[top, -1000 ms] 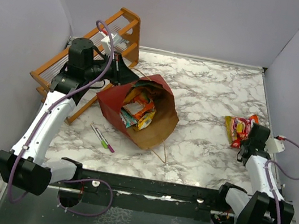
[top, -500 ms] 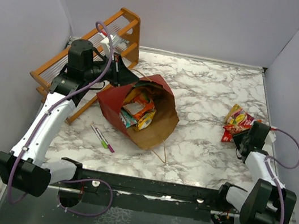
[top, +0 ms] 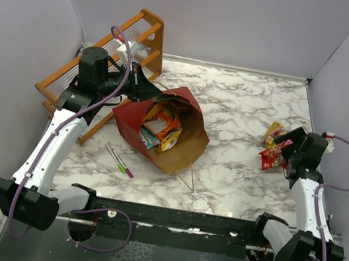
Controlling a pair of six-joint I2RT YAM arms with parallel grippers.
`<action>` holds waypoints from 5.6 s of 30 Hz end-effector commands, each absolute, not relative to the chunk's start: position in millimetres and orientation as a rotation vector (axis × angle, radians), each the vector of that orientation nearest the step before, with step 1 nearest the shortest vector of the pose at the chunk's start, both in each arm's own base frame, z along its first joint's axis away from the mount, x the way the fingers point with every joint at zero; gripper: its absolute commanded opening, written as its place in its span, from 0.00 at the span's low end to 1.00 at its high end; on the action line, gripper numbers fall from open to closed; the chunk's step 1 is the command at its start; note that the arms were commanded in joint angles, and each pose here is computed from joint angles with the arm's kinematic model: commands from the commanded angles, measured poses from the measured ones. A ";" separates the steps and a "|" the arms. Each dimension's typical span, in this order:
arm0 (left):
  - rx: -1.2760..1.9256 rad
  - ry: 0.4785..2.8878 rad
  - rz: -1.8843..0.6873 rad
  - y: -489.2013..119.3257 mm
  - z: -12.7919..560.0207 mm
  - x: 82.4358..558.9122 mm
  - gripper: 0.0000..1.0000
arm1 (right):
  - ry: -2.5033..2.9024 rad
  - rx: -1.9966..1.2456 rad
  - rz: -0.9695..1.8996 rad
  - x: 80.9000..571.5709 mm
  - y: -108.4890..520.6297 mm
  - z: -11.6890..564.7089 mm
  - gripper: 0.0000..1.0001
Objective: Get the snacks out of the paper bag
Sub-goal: Place the snack at the center of the board, then take out the snack from the paper bag, then place the snack at the center of the board.
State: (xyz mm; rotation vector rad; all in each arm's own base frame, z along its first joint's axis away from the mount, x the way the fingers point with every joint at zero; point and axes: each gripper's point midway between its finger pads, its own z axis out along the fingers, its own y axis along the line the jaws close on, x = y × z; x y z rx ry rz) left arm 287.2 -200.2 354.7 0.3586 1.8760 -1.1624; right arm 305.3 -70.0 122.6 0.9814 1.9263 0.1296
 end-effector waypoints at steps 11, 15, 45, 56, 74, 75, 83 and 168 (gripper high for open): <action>0.380 1.834 -1.172 -199.5 366.8 281.3 0.00 | 1.982 0.576 0.534 328.5 -3.3 182.0 0.99; 0.377 1.837 -1.169 -199.3 365.8 282.2 0.00 | 1.887 0.221 0.908 319.1 57.3 215.5 0.98; 0.336 1.861 -1.161 -196.8 360.7 283.0 0.00 | 2.105 -0.135 0.436 237.5 297.7 158.6 0.81; 0.326 1.853 -1.169 -197.1 360.0 281.5 0.00 | 2.078 -0.031 0.451 247.3 326.5 133.5 0.67; 0.327 1.844 -1.178 -197.3 365.8 278.4 0.00 | 2.091 0.029 0.463 269.7 378.6 79.8 0.66; 0.328 1.846 -1.180 -197.6 365.6 277.9 0.00 | 2.094 0.028 0.458 270.3 379.7 76.7 0.65; 0.326 1.850 -1.177 -197.0 364.7 277.5 0.00 | 2.100 0.013 0.433 274.4 385.8 64.3 0.47; 0.307 1.851 -1.093 -187.6 364.5 276.0 0.00 | 2.006 1.180 0.012 236.8 -9.5 59.2 0.30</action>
